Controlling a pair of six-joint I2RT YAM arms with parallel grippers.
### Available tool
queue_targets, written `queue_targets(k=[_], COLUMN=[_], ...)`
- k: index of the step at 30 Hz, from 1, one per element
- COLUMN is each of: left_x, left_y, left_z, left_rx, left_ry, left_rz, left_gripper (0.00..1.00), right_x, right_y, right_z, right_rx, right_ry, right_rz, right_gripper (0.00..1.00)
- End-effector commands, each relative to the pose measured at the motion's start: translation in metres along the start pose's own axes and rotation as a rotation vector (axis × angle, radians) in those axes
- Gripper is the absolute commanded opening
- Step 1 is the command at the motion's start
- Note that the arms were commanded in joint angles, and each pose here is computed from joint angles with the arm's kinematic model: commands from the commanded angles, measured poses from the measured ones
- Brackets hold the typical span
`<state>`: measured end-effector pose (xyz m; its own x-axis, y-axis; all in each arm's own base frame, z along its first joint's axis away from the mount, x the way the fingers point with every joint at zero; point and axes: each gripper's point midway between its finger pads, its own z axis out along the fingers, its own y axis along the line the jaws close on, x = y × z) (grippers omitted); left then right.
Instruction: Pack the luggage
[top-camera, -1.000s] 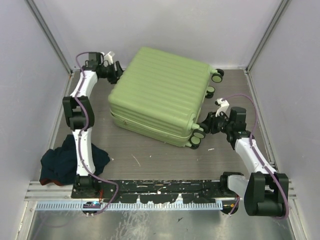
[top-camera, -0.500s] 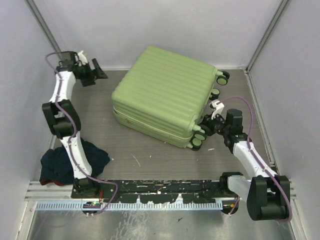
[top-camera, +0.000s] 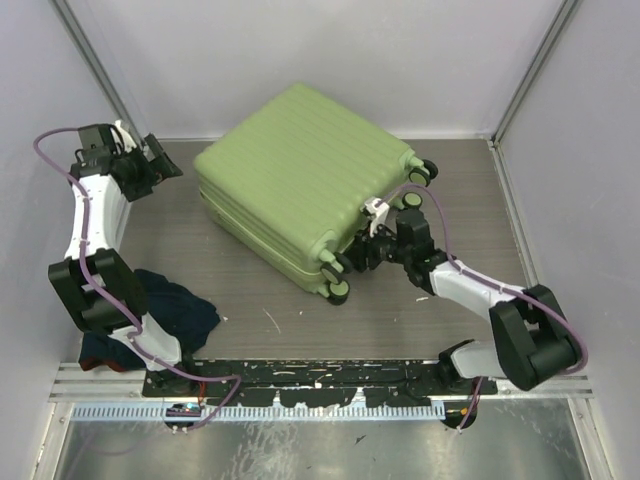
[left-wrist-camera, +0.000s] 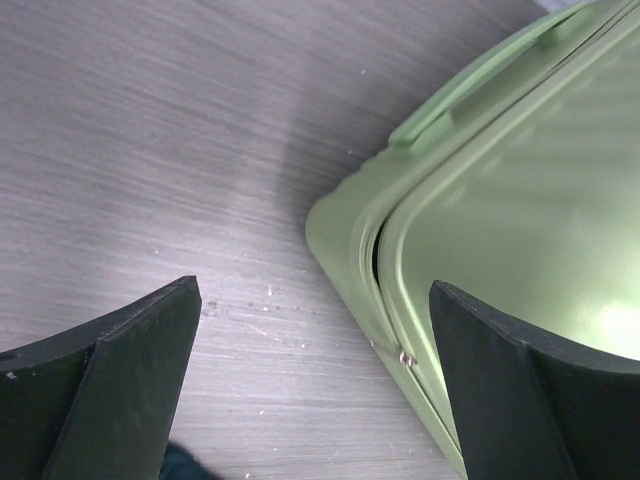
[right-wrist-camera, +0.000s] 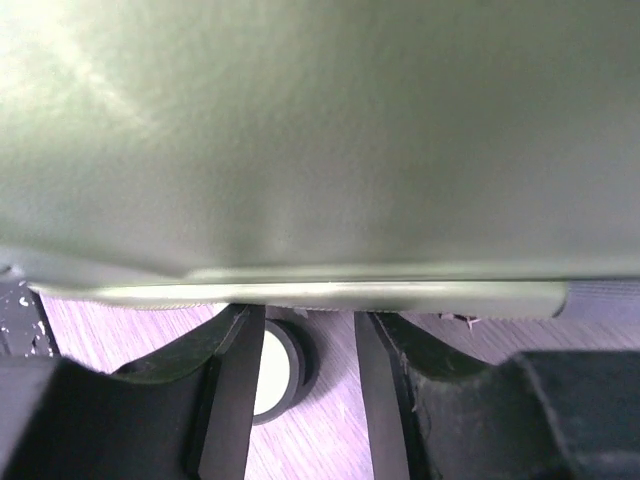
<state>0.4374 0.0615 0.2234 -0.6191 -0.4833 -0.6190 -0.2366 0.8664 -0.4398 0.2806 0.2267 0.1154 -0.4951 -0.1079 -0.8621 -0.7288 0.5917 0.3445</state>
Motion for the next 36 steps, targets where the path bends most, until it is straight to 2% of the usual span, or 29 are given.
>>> queue_targets(k=[1,6,17,24,32,36], left_x=[0.008,0.008,-0.018,-0.016,-0.011,-0.015], left_y=[0.016,0.017,0.005,0.003,-0.001,-0.017], left_z=[-0.012,-0.016,-0.006,0.002,-0.005,-0.017], left_rx=[-0.077,-0.08,-0.02,0.008,0.024,0.102], left_ry=[-0.006,-0.009,-0.044,-0.025,-0.013,-0.027], left_rz=[-0.046,-0.065,-0.041,-0.047,-0.011,0.057], left_gripper=[0.98,0.98,0.98,0.98,0.98,0.98], right_x=[-0.078,-0.085,-0.048,-0.049,-0.047,-0.052], right_y=[0.02,0.015,-0.026,-0.03,-0.025,-0.029], right_z=[0.025,0.007,-0.046,-0.029,0.0,0.009], right_rx=[-0.031,0.038,0.199,0.131,0.074,0.084], right_ry=[-0.2,-0.225,-0.21,-0.242,-0.265,-0.27], right_rz=[-0.111,-0.17,-0.166,-0.21,-0.268,-0.295], right_gripper=[0.47,0.49,0.51,0.55,0.56,0.48])
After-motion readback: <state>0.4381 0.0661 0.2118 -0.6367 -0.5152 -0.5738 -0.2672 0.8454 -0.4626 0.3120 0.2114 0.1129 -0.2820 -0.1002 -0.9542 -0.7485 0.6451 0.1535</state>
